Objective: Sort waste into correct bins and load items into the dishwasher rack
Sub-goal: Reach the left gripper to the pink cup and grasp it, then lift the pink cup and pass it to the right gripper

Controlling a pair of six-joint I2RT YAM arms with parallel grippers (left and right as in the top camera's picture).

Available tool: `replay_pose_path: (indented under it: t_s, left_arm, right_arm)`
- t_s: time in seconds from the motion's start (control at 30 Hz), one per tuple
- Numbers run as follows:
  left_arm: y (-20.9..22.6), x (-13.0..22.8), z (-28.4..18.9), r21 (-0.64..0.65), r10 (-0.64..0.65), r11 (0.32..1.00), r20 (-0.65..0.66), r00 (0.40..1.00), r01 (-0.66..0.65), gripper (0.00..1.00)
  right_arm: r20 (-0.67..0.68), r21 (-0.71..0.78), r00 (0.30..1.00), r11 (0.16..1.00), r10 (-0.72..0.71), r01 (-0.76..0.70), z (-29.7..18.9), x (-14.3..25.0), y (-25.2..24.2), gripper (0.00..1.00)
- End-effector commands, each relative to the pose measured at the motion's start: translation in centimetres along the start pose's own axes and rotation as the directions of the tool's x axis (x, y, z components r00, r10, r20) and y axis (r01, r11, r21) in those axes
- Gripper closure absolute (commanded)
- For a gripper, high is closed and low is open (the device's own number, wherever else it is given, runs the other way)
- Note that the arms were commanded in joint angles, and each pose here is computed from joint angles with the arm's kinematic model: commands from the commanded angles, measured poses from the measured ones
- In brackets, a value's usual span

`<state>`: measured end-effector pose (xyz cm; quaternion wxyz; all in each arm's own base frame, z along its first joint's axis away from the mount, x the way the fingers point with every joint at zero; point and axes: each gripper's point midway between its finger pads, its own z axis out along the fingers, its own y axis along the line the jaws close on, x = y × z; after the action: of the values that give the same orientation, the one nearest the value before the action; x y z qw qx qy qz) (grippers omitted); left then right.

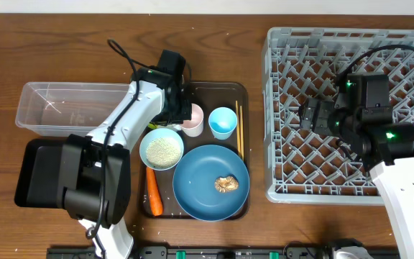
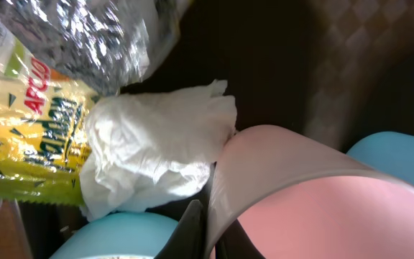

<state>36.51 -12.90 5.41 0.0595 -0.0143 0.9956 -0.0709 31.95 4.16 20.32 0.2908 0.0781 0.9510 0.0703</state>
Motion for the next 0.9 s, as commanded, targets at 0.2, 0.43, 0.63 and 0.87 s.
replay_pose_path:
  t_s: [0.2, 0.43, 0.63, 0.87]
  left_arm:
    - [0.2, -1.1, -8.3, 0.034, 0.030, 0.999, 0.191, 0.981, -0.037, 0.94]
    - [-1.8, -0.7, -15.4, 0.304, 0.027, 0.944, 0.313, 0.950, -0.127, 0.94]
    - [-6.8, 1.3, -21.0, 0.695, 0.107, 0.633, 0.359, 0.927, -0.342, 0.94]
    - [-9.9, 2.5, -27.1, 0.816, 0.139, 0.270, 0.493, 0.859, -0.511, 0.94]
  right_arm:
    - [0.024, 0.016, 1.000, 1.000, 0.018, -0.018, -0.5, -0.8, -0.4, 0.02]
    - [0.028, -0.178, 0.995, 0.979, -0.093, 0.096, -1.0, -0.8, 3.0, 0.02]
    - [0.274, -0.669, 0.925, 0.639, -0.263, 0.379, -7.4, -1.6, 12.8, 0.13]
    - [0.489, -0.784, 0.829, 0.280, -0.271, 0.554, -13.5, -1.4, 18.2, 0.21]
